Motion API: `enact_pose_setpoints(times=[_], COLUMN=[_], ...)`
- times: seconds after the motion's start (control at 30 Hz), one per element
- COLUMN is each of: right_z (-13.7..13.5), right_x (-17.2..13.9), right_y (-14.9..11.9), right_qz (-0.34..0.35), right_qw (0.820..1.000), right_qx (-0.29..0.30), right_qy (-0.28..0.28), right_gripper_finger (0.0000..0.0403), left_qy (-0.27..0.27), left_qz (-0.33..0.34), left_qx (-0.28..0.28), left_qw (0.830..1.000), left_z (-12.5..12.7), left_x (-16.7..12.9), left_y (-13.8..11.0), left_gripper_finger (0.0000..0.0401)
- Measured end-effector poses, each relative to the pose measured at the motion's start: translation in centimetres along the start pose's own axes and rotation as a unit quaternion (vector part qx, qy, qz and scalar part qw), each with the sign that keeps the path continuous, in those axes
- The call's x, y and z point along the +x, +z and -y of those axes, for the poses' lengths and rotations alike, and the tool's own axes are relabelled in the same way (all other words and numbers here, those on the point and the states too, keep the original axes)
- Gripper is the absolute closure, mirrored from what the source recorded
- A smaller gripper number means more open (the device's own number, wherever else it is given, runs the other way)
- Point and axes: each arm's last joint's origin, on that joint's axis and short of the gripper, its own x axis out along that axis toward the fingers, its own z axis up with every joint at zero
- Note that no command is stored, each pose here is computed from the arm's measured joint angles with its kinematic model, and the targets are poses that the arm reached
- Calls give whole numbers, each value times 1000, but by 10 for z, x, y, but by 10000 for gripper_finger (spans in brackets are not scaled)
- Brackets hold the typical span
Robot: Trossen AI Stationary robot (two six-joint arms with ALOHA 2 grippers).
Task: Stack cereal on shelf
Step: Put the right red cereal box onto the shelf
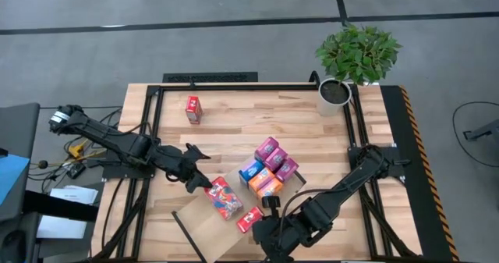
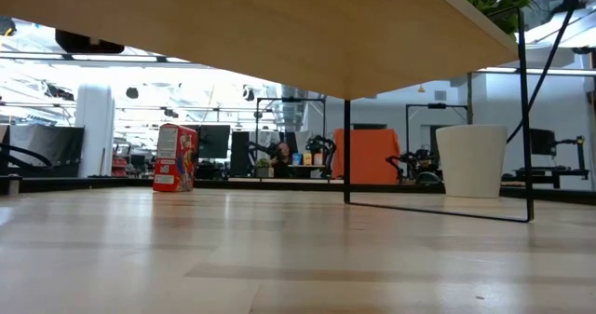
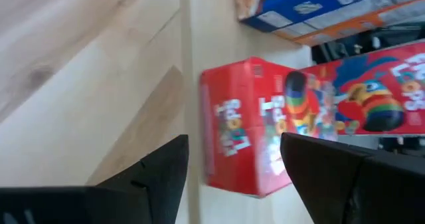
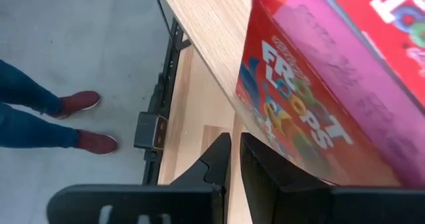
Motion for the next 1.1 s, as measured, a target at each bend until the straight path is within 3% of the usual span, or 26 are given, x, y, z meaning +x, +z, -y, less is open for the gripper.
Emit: enact_pose_setpoints(times=[0.67, 0.83, 0.93, 1.1], right_z=[1, 1, 1, 1], right_x=[0, 0, 0, 0], right_y=[0, 1, 0, 0], right_qz=[6, 6, 6, 5], right_qw=[1000, 1000, 1000, 1000], right_qx=[2, 2, 2, 1], right_qy=[-14, -14, -14, -15], right_gripper_finger=[344, 344, 344, 344], left_qy=[-94, -45, -12, -8], left_qz=[3, 0, 10, 6], left_qx=[-39, -55, -33, -31], left_qw=[995, 997, 999, 999], left_z=[16, 7, 5, 8], left_x=[-2, -4, -12, -12], left_y=[5, 3, 4, 3], left_gripper_finger=[173, 184, 202, 224])
